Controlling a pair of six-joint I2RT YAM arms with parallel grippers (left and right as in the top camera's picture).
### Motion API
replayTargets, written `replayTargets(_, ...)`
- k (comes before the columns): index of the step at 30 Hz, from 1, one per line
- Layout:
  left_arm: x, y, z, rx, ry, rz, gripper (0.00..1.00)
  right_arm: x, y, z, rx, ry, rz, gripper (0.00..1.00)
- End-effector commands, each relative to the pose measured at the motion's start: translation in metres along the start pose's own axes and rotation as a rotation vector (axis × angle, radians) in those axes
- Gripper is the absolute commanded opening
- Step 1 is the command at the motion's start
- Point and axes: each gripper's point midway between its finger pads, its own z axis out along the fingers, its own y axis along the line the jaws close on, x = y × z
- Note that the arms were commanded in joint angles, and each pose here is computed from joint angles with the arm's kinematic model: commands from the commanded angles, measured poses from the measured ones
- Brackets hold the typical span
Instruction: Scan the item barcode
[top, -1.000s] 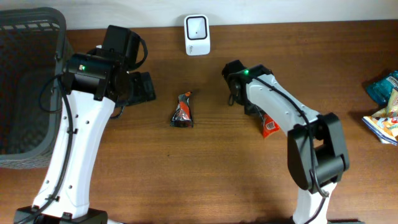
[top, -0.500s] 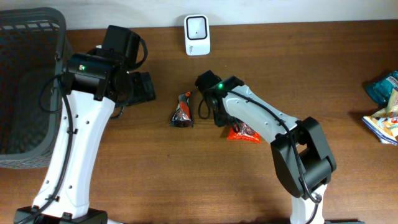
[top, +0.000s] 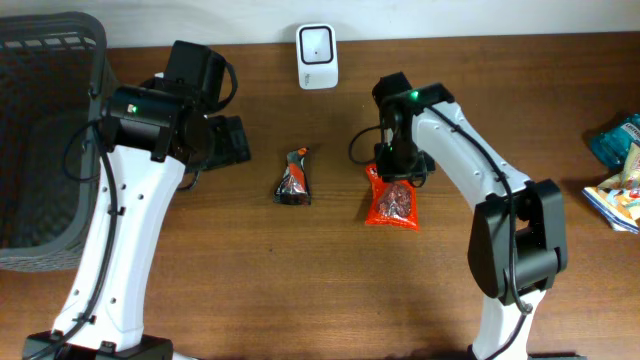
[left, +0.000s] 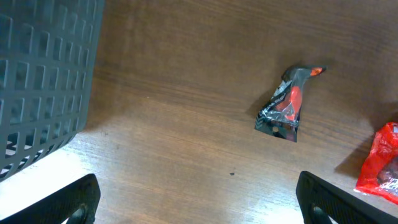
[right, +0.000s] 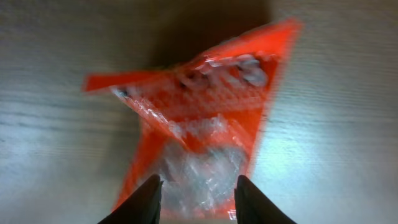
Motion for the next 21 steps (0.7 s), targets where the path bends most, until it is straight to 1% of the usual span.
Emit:
replayTargets(1,-0.001,0.002,-0.002,-0.006,-0.011,0.015,0.99,0.008,-0.001,0.025,-0.012,0.019,-0.062,0.38)
replayTargets(3,-0.001,0.002,-0.002,-0.006,-0.011,0.015,0.99,0.009,-0.015,0.042,0.060,0.002,-0.060,0.38)
replayTargets(4,-0.001,0.002,-0.002,-0.006,-0.011,0.015,0.99,0.013,-0.031,0.046,0.133,0.005,-0.002,0.38)
replayTargets(5,-0.001,0.002,-0.002,-0.006,-0.011,0.015,0.99,0.019,-0.051,0.048,0.214,0.011,0.097,0.38)
replayTargets(6,-0.001,0.002,-0.002,-0.006,-0.011,0.015,0.99,0.028,-0.066,0.047,0.252,0.043,0.184,0.38)
replayTargets(8,-0.001,0.002,-0.002,-0.006,-0.011,0.015,0.99,0.047,-0.082,0.043,0.273,0.119,0.285,0.39)
replayTargets(9,-0.001,0.002,-0.002,-0.006,-0.011,0.015,0.99,0.060,-0.085,0.039,0.272,0.176,0.315,0.43)
replayTargets(10,-0.001,0.002,-0.002,-0.006,-0.011,0.015,0.99,0.072,-0.082,0.037,0.243,0.239,0.324,0.49)
replayTargets(11,-0.001,0.002,-0.002,-0.006,-0.011,0.015,0.99,0.083,-0.074,0.034,0.203,0.294,0.311,0.58)
replayTargets(12,-0.001,0.002,-0.002,-0.006,-0.011,0.015,0.99,0.087,-0.064,0.034,0.145,0.323,0.267,0.67)
replayTargets(13,-0.001,0.002,-0.002,-0.006,-0.011,0.015,0.99,0.088,-0.054,0.033,0.084,0.336,0.237,0.73)
replayTargets(14,-0.001,0.002,-0.002,-0.006,-0.011,0.015,0.99,0.086,-0.044,0.030,0.021,0.338,0.204,0.75)
replayTargets(15,-0.001,0.002,-0.002,-0.006,-0.011,0.015,0.99,0.082,-0.043,0.027,0.007,0.327,0.177,0.75)
replayTargets(17,-0.001,0.002,-0.002,-0.006,-0.011,0.015,0.99,0.084,-0.045,0.016,0.019,0.349,0.177,0.75)
replayTargets(20,-0.001,0.002,-0.002,-0.006,-0.011,0.015,0.99,0.105,-0.056,0.006,0.085,0.437,0.170,0.75)
replayTargets(21,-0.001,0.002,-0.002,-0.006,-0.011,0.015,0.99,0.107,-0.051,0.007,0.061,0.447,0.173,0.73)
